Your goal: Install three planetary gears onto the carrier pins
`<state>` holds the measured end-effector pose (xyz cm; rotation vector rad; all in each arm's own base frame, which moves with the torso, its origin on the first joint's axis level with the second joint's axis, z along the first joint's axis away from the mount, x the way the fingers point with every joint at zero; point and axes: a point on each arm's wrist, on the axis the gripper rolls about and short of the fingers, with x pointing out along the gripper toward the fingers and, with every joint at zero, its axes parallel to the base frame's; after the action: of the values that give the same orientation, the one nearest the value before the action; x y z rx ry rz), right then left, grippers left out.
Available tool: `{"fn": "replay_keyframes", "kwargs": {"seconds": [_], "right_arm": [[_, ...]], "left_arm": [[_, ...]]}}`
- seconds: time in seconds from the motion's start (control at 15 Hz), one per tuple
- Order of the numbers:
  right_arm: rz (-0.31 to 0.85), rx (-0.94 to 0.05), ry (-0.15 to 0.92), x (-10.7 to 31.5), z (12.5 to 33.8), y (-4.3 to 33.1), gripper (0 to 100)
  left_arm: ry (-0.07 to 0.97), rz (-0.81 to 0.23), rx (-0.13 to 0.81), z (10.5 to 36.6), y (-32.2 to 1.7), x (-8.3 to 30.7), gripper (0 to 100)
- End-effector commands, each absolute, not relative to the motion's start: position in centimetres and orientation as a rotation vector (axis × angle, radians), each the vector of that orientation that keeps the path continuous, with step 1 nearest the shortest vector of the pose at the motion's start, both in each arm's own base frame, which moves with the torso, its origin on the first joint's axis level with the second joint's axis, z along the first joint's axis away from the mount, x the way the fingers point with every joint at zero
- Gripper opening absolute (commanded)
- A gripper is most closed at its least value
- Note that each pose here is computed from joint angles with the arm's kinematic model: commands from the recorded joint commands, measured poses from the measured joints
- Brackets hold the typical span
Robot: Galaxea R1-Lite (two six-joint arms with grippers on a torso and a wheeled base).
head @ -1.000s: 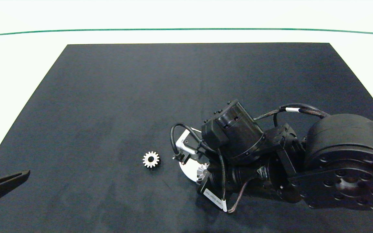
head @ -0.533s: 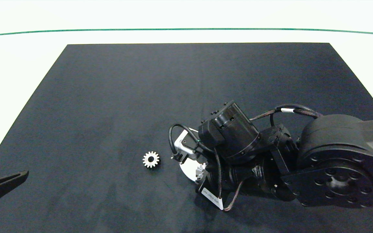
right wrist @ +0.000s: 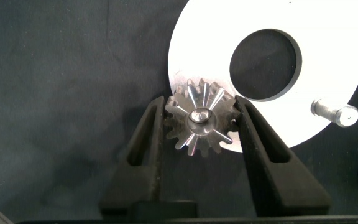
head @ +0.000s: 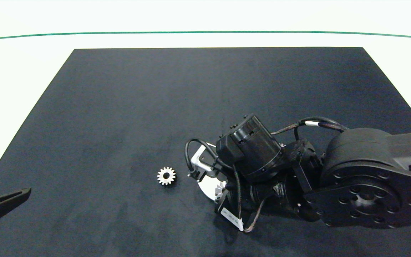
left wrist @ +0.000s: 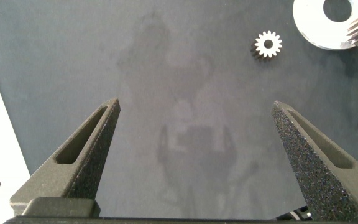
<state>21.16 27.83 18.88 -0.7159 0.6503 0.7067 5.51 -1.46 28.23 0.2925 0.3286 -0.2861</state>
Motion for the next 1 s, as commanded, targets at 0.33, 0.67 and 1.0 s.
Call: {"fn": "replay_keyframes", "kwargs": {"seconds": [0.33,0.67,1.0], "right_arm": [[0.704,-0.72,0.65,21.2,18.9,27.8,100],[0.659,-0.649,0.599,21.2,21.8,25.3,100],[0.498,-0.521,0.509,20.1,28.2,17.0,100]], "left_arm": [[0.331,-0.286,0.294,28.2,-1.5,5.5,100],[0.331,-0.285,0.294,28.2,-1.5,5.5,100],[0.33,-0.28,0.293,28.2,-1.4,5.5,100]]}}
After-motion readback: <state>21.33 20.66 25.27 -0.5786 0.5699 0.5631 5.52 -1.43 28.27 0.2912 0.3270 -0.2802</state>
